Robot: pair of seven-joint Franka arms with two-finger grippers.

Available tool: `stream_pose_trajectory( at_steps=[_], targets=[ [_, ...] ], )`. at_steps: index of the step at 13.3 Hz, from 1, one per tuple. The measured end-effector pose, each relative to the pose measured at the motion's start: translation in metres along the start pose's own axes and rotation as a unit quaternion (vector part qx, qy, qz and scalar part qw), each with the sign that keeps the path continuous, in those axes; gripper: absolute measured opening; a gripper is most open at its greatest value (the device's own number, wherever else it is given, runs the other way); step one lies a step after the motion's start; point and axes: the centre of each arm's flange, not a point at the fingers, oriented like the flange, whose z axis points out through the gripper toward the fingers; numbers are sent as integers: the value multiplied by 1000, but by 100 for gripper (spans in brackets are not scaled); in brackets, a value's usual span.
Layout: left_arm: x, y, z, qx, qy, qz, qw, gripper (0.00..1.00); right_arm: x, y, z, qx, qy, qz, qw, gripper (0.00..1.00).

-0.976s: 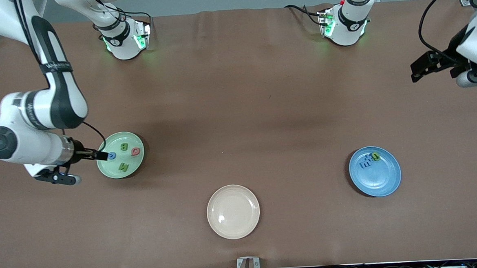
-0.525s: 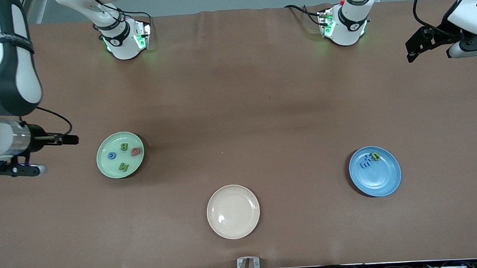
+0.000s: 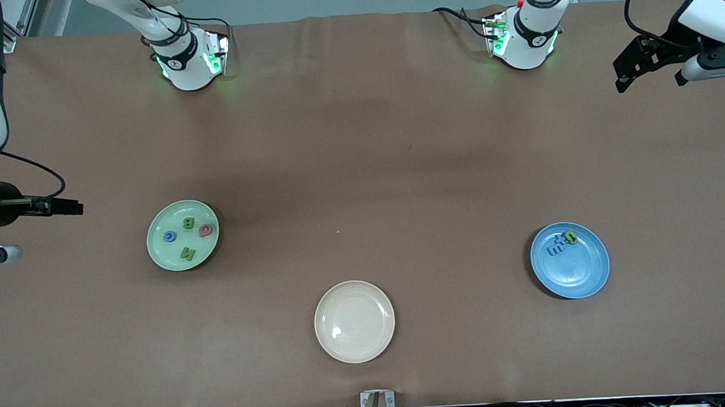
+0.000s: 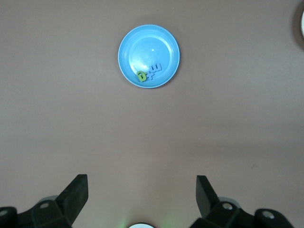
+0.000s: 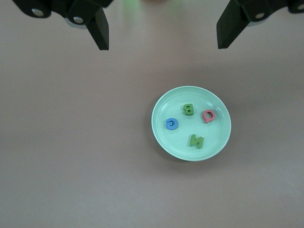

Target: Sort upper and lower case letters into plates

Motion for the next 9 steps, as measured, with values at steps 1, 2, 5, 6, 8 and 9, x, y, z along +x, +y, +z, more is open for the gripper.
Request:
stream_pose_trajectory(
  at_steps=[1,2,5,6,8,9],
  targets=[
    [6,-1,0,-1,0,-1,1000,100,-1,-2,-7,0,6,-1,1000,100],
    [11,-2,2,-2,-1,-3,1000,100,-1,-2,-13,0,12,-1,1000,100],
    [19,-2,5,-3,-3,-3,1000,100,-2,-2,-23,0,21,-2,1000,100],
    [19,-2,3,-3,0,-3,1000,100,-3,-3,-23,0,21,-2,1000,100],
    [20,1,1,-4,-1,-1,1000,100,-5,-4,-21,0,11,-4,1000,100],
    [19,2,2,-2,-7,0,1000,100,-6,-5,-20,0,4,-4,1000,100]
  ],
)
